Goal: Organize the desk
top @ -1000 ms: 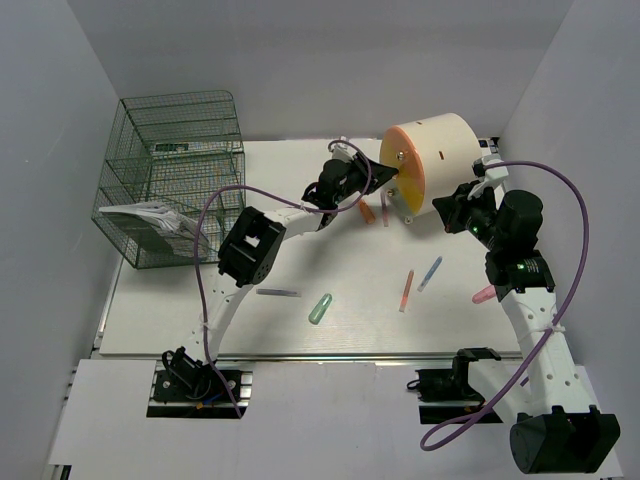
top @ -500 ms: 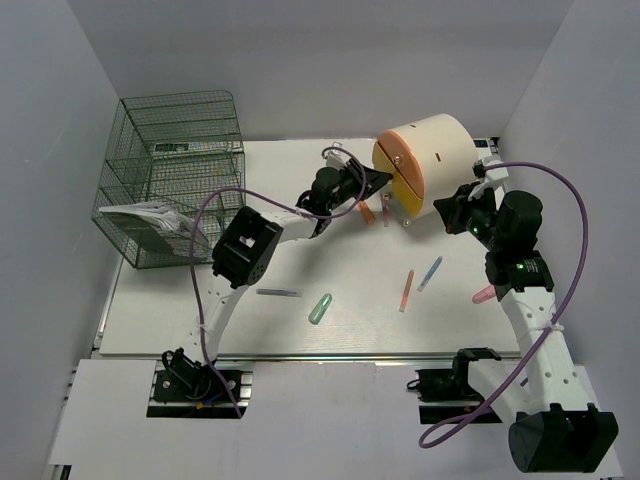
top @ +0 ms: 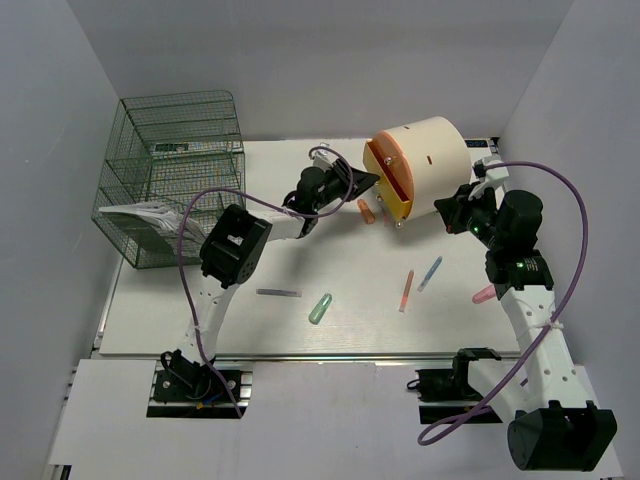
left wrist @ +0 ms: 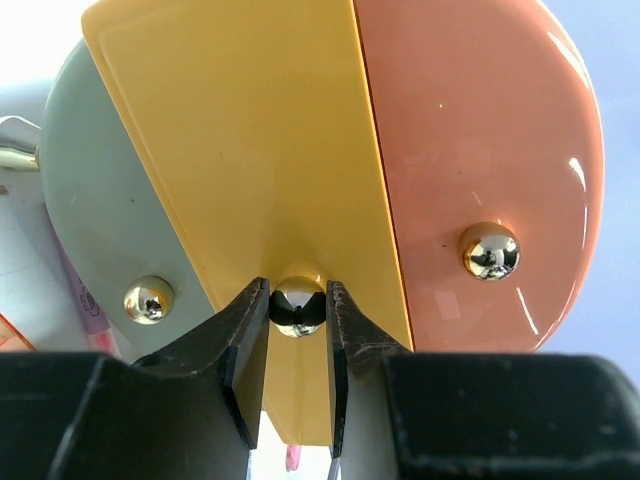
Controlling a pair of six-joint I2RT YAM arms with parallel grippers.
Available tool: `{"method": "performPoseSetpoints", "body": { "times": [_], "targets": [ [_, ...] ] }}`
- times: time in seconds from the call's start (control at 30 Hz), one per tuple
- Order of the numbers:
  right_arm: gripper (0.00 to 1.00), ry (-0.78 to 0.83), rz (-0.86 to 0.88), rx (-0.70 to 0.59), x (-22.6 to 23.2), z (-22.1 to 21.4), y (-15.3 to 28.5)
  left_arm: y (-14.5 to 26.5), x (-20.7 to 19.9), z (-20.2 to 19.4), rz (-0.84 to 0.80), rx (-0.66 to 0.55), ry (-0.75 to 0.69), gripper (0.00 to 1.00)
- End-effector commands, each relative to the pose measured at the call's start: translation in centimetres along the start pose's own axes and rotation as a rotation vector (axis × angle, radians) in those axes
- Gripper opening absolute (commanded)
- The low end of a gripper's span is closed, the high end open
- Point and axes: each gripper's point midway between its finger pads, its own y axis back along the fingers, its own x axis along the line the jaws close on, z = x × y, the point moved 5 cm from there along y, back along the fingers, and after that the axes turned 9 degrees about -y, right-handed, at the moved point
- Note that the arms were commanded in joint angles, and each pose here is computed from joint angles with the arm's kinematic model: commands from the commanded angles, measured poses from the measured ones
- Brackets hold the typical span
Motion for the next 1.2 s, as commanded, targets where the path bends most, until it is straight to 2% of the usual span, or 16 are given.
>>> {"method": "performPoseSetpoints", "body": {
  "times": [0.0,0.47,0.9,0.97,1.0,1.07,1.1,1.17],
  "targets": [
    [0.00,0.021,0.012,-0.033,-0.1,0.5,-0.2,0.6,-2.9,2.4,-0.038,-0.016,-0.026,0.17],
    [0.00,0.035,0.023,-0.033,-0.2,0.4,-0.3,2.9,-3.1,2.3,-0.042,0.024,-0.040,0.15],
    [0.00,0.053,0.071,-0.015,0.2,-0.1,-0.5,4.4,-3.3,3.0,-0.026,0.021,-0.057,0.22],
    [0.00,0.057,0.076,-0.012,0.1,-0.3,-0.4,4.6,-3.4,2.9,-0.026,0.021,-0.057,0.27],
    [0.00,0.058,0.090,-0.009,0.3,-0.3,-0.4,4.6,-3.5,3.0,-0.028,0.022,-0.061,0.36],
    [0.00,0.056,0.100,-0.004,0.4,-0.5,-0.5,4.5,-3.6,3.1,-0.028,0.020,-0.062,0.42],
    [0.00,0.057,0.112,-0.003,0.6,-0.5,-0.4,4.5,-3.7,3.1,-0.029,0.023,-0.065,0.49],
    [0.03,0.092,0.134,0.001,0.7,-0.7,-0.4,4.4,-4.0,3.3,-0.031,0.024,-0.069,0.58]
  ]
}}
